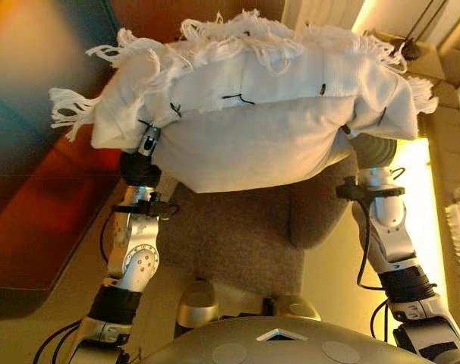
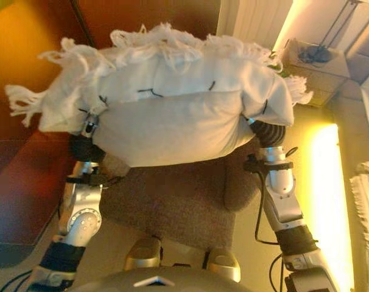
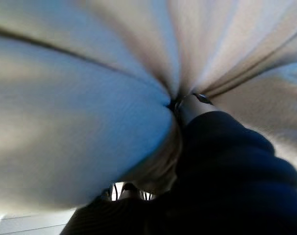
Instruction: Pick up the cushion and take it to the sofa
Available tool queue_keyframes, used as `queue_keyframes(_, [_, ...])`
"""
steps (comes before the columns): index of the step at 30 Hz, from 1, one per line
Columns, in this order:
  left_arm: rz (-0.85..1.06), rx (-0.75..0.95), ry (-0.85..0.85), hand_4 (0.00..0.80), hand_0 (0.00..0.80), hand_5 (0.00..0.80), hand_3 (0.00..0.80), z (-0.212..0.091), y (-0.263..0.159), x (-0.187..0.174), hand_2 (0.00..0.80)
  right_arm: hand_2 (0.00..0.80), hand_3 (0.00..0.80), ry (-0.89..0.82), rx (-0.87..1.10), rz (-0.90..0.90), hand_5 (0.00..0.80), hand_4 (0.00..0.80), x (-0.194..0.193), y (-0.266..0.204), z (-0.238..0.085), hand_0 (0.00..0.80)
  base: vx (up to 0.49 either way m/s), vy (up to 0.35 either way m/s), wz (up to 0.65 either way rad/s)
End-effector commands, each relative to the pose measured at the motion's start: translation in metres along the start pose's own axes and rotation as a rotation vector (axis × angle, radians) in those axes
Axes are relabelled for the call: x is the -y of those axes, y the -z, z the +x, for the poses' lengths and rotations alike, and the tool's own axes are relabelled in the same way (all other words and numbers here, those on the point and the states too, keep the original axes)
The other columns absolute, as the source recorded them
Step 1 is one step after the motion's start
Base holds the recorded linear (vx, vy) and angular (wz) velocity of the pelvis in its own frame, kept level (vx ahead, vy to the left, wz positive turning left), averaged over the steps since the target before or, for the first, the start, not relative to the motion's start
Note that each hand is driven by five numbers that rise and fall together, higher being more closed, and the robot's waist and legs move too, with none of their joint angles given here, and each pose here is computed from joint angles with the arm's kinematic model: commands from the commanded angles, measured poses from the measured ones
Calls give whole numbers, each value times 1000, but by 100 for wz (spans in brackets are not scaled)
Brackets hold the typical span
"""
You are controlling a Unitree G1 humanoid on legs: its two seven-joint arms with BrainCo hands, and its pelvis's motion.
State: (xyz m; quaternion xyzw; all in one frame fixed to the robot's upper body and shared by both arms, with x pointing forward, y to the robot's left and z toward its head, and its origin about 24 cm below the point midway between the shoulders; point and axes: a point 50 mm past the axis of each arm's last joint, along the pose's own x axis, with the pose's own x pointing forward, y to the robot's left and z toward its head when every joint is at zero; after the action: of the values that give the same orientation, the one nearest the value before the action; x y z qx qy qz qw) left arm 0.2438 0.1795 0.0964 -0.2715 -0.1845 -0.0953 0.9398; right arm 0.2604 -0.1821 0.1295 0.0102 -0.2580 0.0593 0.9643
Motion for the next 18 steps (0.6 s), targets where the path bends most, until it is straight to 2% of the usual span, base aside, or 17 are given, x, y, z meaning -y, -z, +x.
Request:
queue_keyframes(1, [123,-35,182,800,800,800,800,22,5,30,800,800,800,-87,87,118,800,800,-30,-12,16,800,134,-57,12])
queue_keyframes(8, [244,-244,33,800,800,800,800,26,45,14,800,800,800,-12,-194,164,800,800,-29,39,12,800,124,-7,13])
queue_keyframes(14, [322,-458,-76,800,800,800,800,17,77,1,800,800,800,51,-422,213,800,800,-38,76,-12,800,100,9,-6])
queue_keyframes(18, [387,-569,-100,800,800,800,800,21,97,-1,800,800,800,82,-511,223,800,800,-43,93,-13,800,14,-11,-9])
